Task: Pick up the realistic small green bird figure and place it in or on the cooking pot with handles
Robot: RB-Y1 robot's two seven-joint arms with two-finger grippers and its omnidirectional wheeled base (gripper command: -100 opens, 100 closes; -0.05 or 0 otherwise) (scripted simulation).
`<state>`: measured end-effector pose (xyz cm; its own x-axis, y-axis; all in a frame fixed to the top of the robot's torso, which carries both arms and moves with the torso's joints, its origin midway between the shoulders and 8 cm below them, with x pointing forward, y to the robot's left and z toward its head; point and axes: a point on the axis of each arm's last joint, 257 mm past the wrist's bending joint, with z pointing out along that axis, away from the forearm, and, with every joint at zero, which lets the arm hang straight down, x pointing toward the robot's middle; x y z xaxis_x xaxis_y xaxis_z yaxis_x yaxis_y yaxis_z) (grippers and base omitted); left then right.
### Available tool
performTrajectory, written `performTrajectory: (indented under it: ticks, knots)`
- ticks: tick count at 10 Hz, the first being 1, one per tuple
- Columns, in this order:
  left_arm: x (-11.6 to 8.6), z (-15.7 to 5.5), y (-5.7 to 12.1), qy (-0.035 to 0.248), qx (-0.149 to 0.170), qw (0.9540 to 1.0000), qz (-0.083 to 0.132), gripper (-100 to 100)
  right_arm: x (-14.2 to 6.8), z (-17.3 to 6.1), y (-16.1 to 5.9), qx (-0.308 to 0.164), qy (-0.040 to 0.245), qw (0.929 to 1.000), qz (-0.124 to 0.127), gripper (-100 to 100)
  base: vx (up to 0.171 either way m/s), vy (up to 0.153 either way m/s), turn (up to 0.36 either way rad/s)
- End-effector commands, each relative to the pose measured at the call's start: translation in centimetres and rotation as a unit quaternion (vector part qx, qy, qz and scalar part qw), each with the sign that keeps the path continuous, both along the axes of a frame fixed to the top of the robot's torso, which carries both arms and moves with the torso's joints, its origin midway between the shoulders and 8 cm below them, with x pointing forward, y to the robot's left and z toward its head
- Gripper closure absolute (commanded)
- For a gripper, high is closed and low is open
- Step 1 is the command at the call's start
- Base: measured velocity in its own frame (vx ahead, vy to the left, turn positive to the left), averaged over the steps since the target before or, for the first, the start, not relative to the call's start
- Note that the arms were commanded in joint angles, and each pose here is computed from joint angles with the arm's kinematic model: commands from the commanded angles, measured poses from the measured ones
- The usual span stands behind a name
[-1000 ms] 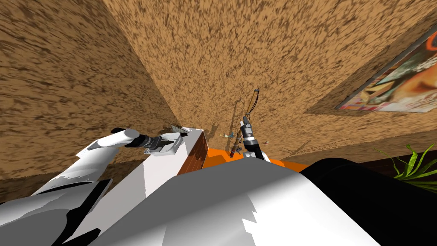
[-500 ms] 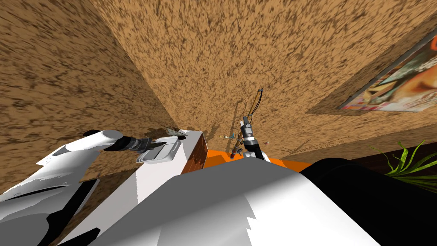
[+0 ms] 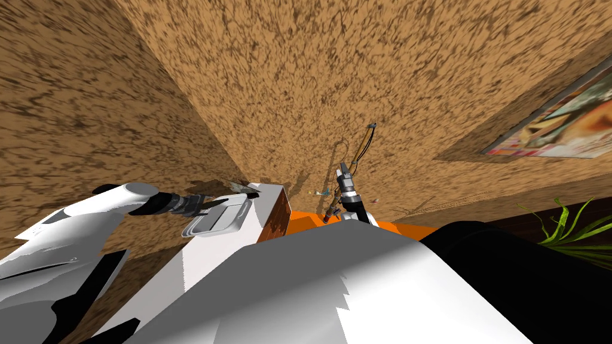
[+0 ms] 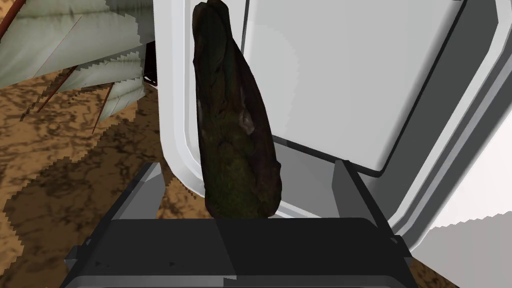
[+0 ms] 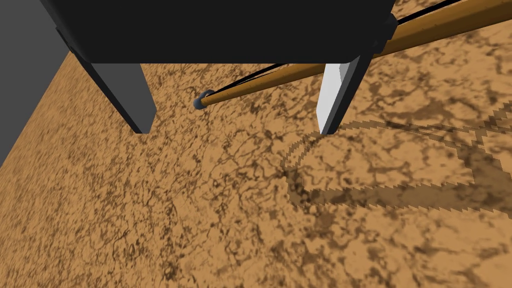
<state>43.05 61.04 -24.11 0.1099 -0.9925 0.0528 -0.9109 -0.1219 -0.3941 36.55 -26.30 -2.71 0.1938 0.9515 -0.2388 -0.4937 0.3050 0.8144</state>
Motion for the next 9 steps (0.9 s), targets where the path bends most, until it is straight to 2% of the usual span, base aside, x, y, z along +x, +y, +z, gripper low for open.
performTrajectory:
  ticks: [1,3,4,5,9]
  knots:
    - [0.0,0.0,0.0,0.0,0.0,1.0,0.0,-100,0.0,0.0,0.0,0.0,0.0,1.0,0.0,0,0.0,0.0,0.0]
    - [0.0,0.0,0.0,0.0,0.0,1.0,0.0,-100,0.0,0.0,0.0,0.0,0.0,1.0,0.0,0,0.0,0.0,0.0]
    - [0.0,0.0,0.0,0.0,0.0,1.0,0.0,0,0.0,0.0,0.0,0.0,0.0,1.0,0.0,0,0.0,0.0,0.0]
    - [-0.2,1.7,0.4,-0.001,0.0,1.0,-0.002,-100,0.0,0.0,0.0,0.0,0.0,1.0,0.0,0,0.018,-0.021,0.027]
    - [-0.9,5.6,1.1,-0.002,-0.001,1.0,-0.009,-100,0.0,0.0,0.0,0.0,0.0,1.0,0.0,0,0.032,-0.03,0.028]
